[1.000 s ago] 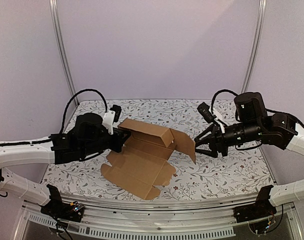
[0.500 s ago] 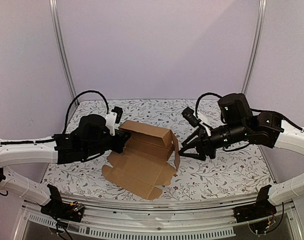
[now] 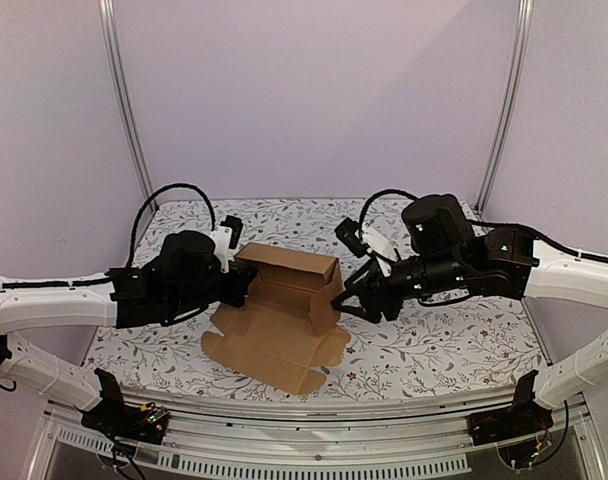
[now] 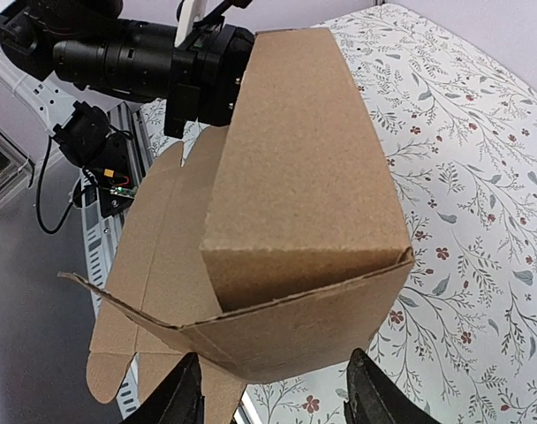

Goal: Fold the paper box

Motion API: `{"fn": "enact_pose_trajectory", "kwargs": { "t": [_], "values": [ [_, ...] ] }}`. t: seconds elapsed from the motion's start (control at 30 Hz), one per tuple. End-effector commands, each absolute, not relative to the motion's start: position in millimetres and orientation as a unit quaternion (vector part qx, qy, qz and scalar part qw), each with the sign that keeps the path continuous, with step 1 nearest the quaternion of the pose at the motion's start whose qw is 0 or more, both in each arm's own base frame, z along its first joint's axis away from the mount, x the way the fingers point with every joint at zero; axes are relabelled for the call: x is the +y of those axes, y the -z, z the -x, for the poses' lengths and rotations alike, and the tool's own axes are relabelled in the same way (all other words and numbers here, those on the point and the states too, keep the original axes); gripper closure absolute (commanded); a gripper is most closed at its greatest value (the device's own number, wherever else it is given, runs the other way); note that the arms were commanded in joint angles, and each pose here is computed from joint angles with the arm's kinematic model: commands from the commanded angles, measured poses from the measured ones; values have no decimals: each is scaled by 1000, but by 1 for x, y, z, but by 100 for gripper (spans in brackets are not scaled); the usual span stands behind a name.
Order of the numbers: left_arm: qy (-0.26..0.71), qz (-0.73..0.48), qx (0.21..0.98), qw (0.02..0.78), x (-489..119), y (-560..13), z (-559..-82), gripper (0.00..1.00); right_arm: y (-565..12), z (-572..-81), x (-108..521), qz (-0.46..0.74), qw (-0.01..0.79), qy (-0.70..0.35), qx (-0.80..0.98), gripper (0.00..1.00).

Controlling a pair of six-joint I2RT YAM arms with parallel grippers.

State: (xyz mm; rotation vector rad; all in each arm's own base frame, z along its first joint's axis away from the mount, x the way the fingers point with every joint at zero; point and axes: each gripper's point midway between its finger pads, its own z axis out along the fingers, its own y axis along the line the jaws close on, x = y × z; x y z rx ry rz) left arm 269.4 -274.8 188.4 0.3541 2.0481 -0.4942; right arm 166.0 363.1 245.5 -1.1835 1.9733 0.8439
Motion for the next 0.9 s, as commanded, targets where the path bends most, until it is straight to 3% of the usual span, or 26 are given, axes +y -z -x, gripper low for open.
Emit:
{"fn": "enact_pose_trajectory", "kwargs": {
  "t": [0.0,0.67,0.87],
  "values": [
    [187,-129,849,476,-272,-183,-272,100,-256,-187,372,415,394,-291,767,46],
    [154,-68,870,464,-268,-178,-273,100,-220,-239,376,280,456,-192,822,45],
    [155,-52,876,454,-269,-173,-273,100,-220,-245,382,255,466,-201,823,49]
  ]
}}
